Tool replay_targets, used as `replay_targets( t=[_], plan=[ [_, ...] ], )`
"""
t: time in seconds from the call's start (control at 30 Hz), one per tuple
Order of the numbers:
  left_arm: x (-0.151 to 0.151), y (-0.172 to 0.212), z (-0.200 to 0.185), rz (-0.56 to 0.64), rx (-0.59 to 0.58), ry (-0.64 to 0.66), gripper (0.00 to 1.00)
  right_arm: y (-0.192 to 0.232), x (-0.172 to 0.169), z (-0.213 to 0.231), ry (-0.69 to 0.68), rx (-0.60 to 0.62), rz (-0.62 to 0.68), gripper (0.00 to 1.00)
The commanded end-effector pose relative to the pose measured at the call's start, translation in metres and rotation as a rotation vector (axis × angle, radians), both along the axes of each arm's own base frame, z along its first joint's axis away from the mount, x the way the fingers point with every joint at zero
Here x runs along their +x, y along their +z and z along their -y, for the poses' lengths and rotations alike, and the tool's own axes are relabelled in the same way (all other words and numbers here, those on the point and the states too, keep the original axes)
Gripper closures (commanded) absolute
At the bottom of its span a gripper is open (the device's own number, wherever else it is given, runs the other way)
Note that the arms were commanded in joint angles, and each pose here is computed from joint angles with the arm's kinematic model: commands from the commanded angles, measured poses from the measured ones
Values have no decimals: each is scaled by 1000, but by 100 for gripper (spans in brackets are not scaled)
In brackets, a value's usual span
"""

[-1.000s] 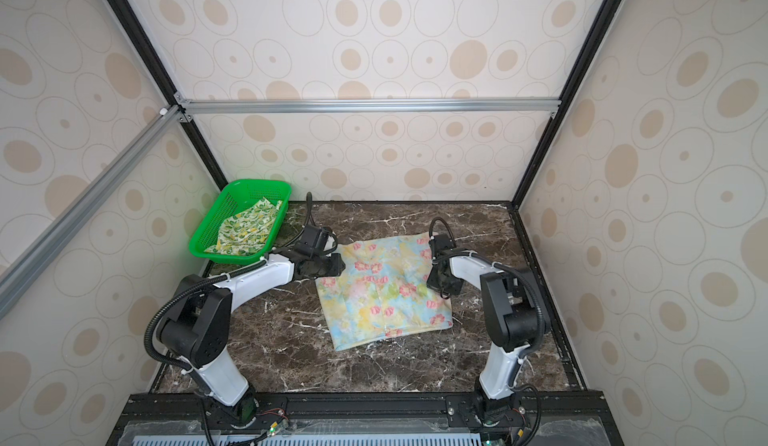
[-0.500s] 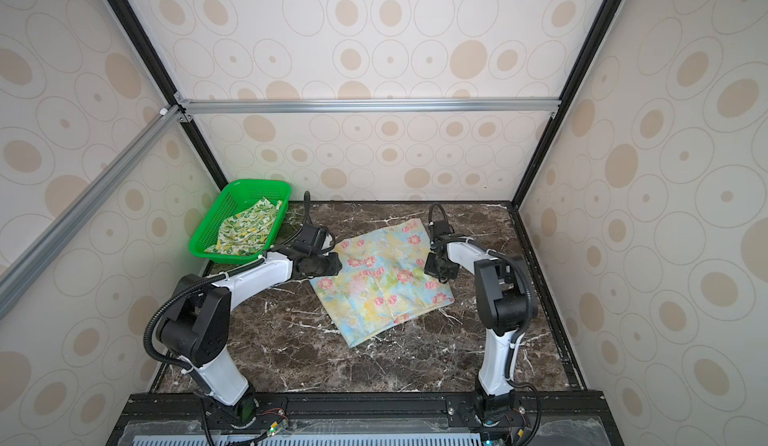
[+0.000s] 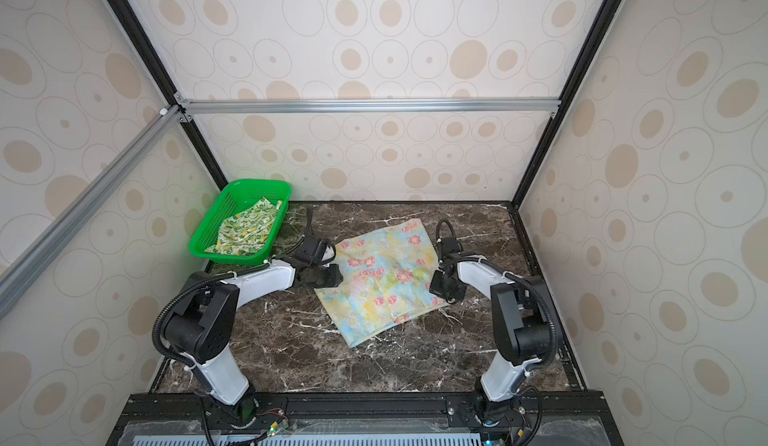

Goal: Fold and stack the skirts

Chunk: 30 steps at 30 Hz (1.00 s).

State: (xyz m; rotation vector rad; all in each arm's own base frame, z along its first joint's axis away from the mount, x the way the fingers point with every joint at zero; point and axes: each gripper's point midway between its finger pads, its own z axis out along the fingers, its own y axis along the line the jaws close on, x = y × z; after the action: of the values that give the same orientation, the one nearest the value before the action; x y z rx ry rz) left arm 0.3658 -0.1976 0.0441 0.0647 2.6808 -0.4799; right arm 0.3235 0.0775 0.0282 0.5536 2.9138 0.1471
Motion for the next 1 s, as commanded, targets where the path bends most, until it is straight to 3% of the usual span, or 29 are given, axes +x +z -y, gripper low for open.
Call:
replay_targets(
  t=[0.0, 0.23, 0.53, 0.7, 0.83, 0.97],
  plan=[
    [-11, 4, 8, 9, -12, -40, 65, -8, 5, 4, -27, -32, -35, 100],
    [-41, 1, 23, -24, -31, -70, 65, -12, 35, 21, -72, -67, -46, 100],
    [-76, 8, 75, -43, -149, -125, 65, 3, 81, 19, -40, -51, 57, 100],
    [-95, 14, 111, -50, -211, -178, 65, 30, 61, -5, 53, -32, 123, 100],
    [-109, 13, 132, -66, -256, -208, 65, 43, 23, -36, 163, -25, 130, 100],
    [-120, 14, 145, -70, -260, -243, 65, 48, -11, -48, 159, 55, 126, 100]
  ],
)
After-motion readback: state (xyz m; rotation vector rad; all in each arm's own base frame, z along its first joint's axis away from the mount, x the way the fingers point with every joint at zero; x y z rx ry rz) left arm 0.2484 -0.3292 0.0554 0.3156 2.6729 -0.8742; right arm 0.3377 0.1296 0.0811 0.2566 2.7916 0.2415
